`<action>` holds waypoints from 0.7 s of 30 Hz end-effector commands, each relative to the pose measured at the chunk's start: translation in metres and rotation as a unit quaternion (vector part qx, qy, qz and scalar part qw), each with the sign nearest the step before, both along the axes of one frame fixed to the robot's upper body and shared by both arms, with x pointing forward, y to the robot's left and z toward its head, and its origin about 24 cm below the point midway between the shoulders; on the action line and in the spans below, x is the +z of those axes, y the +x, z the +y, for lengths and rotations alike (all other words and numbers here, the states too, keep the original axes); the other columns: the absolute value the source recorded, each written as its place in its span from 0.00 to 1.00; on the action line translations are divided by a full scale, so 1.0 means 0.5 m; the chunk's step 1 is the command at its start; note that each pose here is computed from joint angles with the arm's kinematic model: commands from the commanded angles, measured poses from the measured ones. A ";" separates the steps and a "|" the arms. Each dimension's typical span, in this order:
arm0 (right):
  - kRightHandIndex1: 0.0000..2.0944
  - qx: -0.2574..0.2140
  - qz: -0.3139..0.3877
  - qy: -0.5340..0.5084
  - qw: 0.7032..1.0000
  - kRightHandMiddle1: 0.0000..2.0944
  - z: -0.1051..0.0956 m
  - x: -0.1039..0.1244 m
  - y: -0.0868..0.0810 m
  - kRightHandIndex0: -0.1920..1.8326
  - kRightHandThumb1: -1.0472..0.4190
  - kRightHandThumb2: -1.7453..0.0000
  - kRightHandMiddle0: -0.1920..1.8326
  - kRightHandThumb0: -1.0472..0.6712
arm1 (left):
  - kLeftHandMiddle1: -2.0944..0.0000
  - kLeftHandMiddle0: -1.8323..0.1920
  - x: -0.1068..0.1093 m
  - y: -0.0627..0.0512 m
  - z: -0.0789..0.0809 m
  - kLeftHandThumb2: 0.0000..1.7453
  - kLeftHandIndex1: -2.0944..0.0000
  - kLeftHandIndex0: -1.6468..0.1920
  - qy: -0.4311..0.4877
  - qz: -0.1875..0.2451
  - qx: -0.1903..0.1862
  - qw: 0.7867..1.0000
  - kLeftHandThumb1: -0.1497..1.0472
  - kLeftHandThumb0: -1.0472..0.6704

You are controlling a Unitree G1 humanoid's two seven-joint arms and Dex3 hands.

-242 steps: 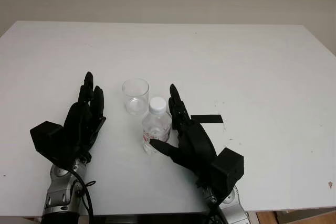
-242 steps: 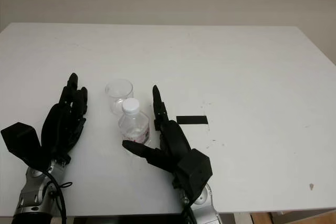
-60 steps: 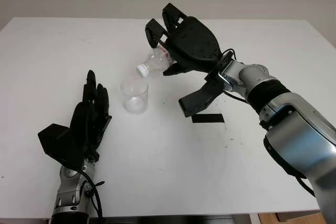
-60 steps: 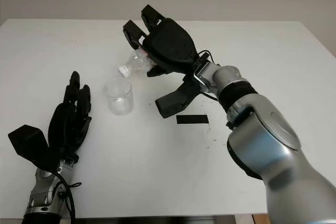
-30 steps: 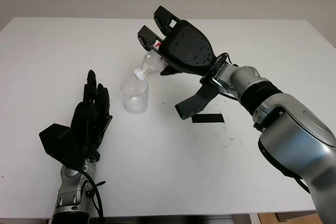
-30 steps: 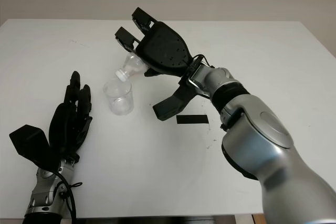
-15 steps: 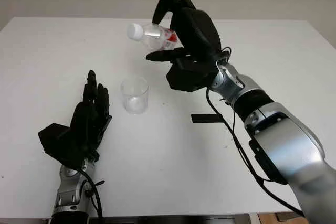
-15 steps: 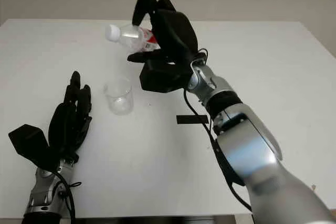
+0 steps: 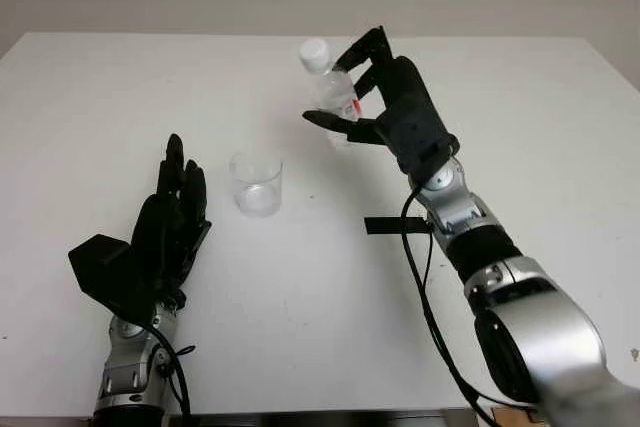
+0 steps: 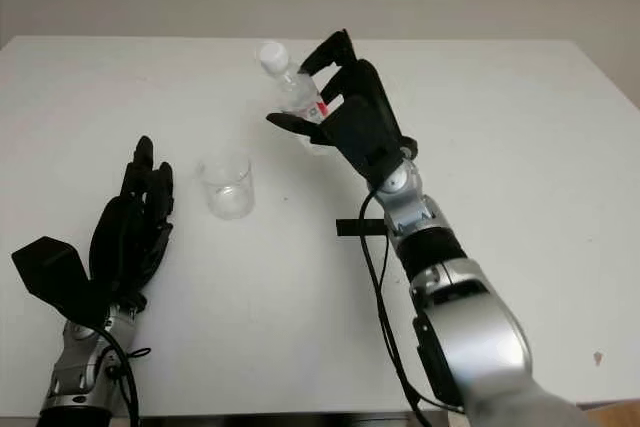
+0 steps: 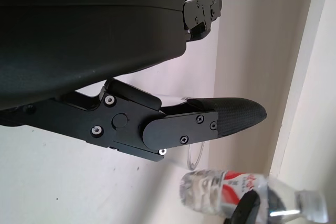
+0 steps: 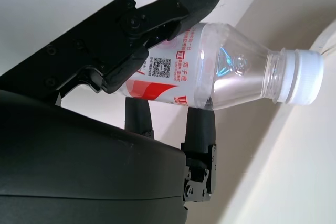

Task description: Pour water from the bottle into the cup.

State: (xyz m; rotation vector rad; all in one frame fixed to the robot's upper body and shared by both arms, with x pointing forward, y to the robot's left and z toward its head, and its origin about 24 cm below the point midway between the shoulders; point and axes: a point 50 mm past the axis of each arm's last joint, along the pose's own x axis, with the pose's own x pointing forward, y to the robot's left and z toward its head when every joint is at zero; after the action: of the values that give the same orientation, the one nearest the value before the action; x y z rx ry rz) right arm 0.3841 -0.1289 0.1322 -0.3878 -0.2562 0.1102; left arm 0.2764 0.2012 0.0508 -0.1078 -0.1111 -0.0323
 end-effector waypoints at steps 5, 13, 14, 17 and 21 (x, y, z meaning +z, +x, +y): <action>1.00 -0.007 -0.003 0.065 0.998 1.00 -0.025 0.000 -0.052 0.70 0.00 0.75 0.49 0.39 | 0.99 1.00 -0.015 -0.008 0.001 0.32 0.99 1.00 -0.003 0.016 -0.004 1.000 1.00 0.16; 1.00 -0.023 0.034 0.107 0.993 1.00 -0.045 -0.011 -0.115 0.73 0.00 0.75 0.54 0.37 | 0.99 1.00 -0.017 -0.011 0.002 0.31 0.99 1.00 -0.008 0.019 -0.003 1.000 1.00 0.16; 1.00 -0.025 0.037 0.110 0.993 1.00 -0.047 -0.013 -0.120 0.73 0.00 0.75 0.55 0.37 | 0.98 1.00 -0.017 -0.012 0.002 0.31 0.98 1.00 -0.009 0.019 -0.003 1.000 1.00 0.16; 1.00 -0.030 0.047 0.114 0.992 1.00 -0.051 -0.018 -0.130 0.73 0.00 0.75 0.53 0.38 | 0.99 1.00 -0.017 -0.013 0.003 0.31 0.99 1.00 -0.006 0.020 -0.003 1.000 1.00 0.16; 1.00 -0.035 0.064 0.124 0.990 1.00 -0.054 -0.018 -0.135 0.75 0.00 0.74 0.54 0.38 | 0.99 1.00 -0.015 -0.014 0.003 0.31 0.99 1.00 -0.008 0.017 -0.007 1.000 1.00 0.16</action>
State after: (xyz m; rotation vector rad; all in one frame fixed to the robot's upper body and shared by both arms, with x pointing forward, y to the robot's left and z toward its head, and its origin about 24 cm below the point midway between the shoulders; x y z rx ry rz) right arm 0.3177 -0.1568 0.1140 -0.1572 -0.0949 0.0348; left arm 0.2736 0.2022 0.0491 -0.1191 -0.1017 -0.0415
